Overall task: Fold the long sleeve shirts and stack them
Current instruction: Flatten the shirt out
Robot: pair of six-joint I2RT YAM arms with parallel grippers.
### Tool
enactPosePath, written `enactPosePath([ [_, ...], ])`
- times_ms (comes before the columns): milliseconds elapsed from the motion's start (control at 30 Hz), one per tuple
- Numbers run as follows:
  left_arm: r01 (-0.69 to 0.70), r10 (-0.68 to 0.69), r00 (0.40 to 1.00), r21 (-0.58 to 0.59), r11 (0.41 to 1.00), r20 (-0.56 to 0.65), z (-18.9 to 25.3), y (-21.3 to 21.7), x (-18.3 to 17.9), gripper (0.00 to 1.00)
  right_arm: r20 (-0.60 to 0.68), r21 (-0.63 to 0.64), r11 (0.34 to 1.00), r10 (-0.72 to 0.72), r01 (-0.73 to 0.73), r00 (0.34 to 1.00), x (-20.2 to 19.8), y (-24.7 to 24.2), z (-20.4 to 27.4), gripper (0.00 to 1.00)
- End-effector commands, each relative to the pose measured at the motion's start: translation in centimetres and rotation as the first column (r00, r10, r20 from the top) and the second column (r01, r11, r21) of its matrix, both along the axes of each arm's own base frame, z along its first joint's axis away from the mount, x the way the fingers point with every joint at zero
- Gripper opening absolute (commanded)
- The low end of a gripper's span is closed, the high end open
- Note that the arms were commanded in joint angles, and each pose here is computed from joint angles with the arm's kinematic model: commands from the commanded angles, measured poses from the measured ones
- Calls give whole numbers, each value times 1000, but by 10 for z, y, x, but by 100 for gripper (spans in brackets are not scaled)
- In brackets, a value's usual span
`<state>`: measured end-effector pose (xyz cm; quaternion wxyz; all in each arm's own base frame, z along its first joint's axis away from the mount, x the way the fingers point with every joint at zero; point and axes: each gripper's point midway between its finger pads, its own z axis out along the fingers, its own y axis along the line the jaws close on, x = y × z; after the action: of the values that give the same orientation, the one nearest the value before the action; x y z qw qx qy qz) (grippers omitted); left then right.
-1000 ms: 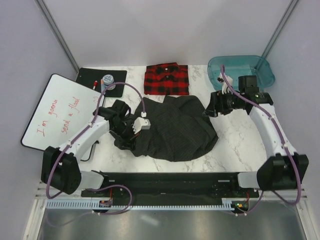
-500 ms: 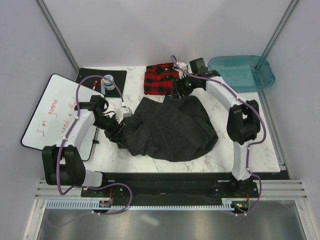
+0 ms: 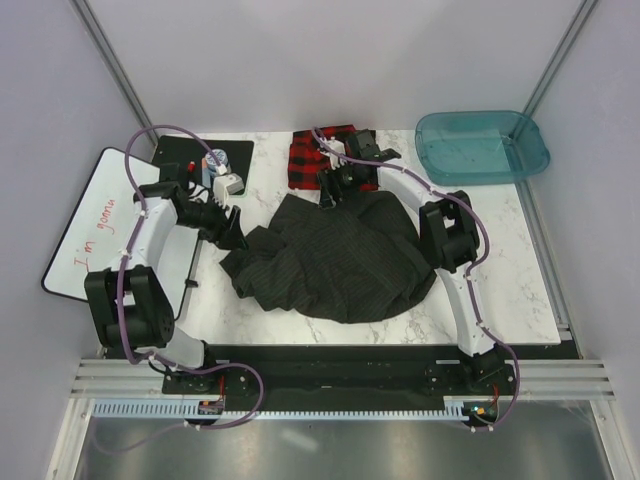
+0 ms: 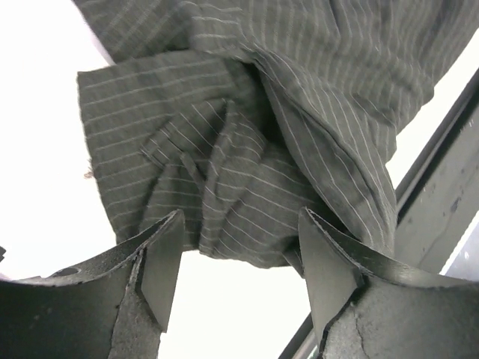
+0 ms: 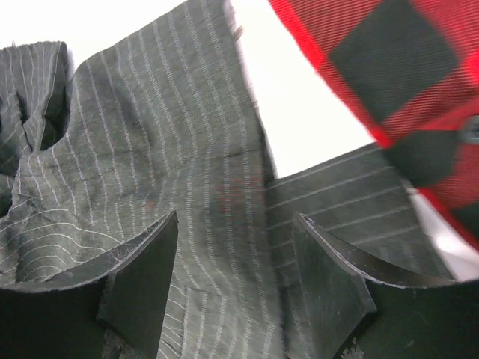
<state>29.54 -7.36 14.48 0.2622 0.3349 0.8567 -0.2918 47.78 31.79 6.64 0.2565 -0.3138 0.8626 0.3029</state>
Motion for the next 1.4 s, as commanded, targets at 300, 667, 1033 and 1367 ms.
enactPosePath([
  [300, -241, 244, 967, -55, 969, 69, 2, -5, 111, 68, 5, -14, 997, 81, -81, 997, -25, 1, 12, 10],
  [667, -308, 307, 951, 44, 950, 22, -59, -86, 189, 71, -14, 56, 989, 141, -140, 990, -71, -5, 65, 0],
  [1033, -254, 258, 962, 50, 966, -91, -78, -109, 163, 70, -193, 33, 991, 135, -131, 972, -179, -53, 59, 0],
  [1367, -95, 89, 992, -73, 993, -84, -45, -130, 104, 73, -251, 67, 961, 275, -267, 928, -294, -91, 42, 0],
])
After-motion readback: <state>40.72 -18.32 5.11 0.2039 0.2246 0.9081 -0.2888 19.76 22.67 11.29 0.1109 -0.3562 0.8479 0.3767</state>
